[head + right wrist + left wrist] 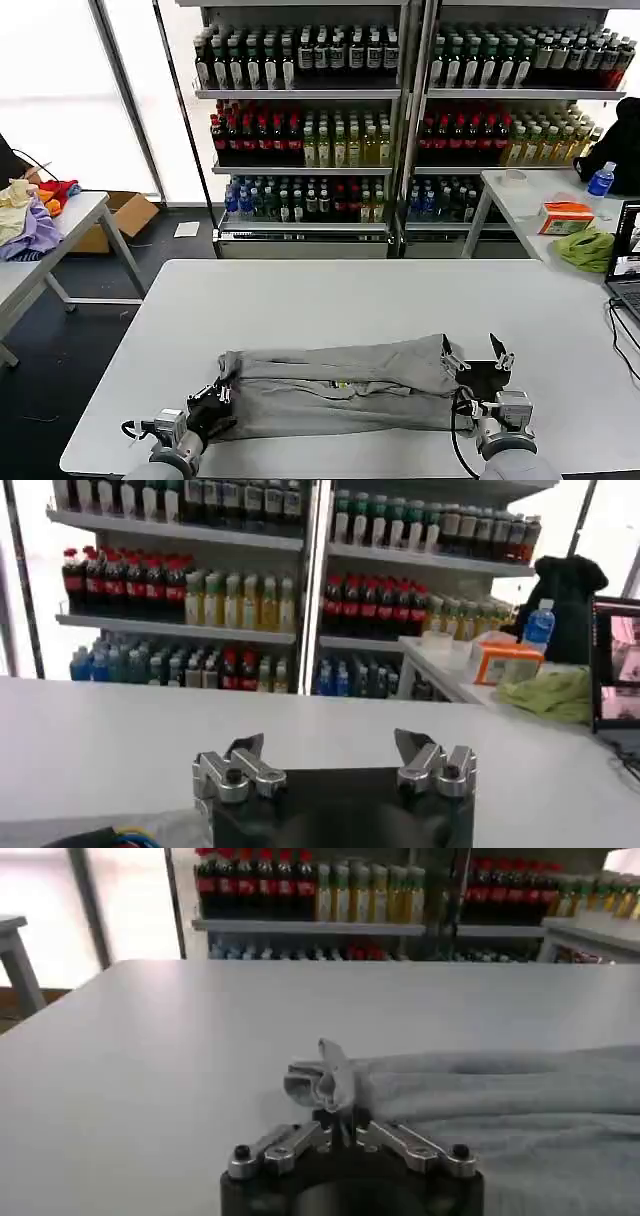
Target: Fold and organize the clothes.
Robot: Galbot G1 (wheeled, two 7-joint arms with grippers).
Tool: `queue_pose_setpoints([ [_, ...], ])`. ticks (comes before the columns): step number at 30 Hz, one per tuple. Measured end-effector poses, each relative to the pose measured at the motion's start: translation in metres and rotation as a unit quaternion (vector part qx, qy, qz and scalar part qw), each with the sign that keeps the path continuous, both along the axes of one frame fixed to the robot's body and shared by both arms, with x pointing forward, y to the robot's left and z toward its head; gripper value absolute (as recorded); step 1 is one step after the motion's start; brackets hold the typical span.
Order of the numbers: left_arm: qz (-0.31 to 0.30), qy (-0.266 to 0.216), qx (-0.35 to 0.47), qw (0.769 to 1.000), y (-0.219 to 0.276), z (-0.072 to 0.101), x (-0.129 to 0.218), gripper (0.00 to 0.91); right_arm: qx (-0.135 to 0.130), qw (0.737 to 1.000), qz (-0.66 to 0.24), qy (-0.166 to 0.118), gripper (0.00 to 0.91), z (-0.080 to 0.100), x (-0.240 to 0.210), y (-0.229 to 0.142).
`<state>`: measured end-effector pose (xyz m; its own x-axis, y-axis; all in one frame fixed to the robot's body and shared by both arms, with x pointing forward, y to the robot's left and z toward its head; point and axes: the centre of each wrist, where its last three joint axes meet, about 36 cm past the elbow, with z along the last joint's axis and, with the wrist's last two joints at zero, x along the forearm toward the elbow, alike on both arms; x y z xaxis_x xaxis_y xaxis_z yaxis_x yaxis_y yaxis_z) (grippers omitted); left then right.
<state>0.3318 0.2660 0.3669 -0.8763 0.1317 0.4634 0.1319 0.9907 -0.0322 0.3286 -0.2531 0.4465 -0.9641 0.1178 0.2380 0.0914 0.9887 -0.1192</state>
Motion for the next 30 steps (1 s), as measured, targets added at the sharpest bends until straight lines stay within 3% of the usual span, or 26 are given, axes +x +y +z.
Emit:
queue_pose_setpoints([
  [9, 0.034, -0.043, 0.04, 0.998, 0.052, 0.021, 0.017, 0.0, 0.005, 1.0, 0.0, -0.002, 0.907, 0.0, 0.005, 0.001],
  [21, 0.107, -0.105, 0.144, 0.978, 0.175, 0.089, 0.037, 0.0, 0.017, 1.0, -0.007, -0.001, 0.907, 0.0, 0.007, 0.005],
  [26, 0.104, -0.114, 0.162, 0.975, 0.177, 0.104, 0.033, 0.0, 0.016, 1.0, -0.012, -0.001, 0.907, 0.0, 0.004, 0.002],
  [30, 0.082, -0.112, 0.163, 0.977, 0.156, 0.105, 0.028, 0.0, 0.016, 1.0, -0.017, -0.003, 0.907, 0.001, 0.001, 0.0],
])
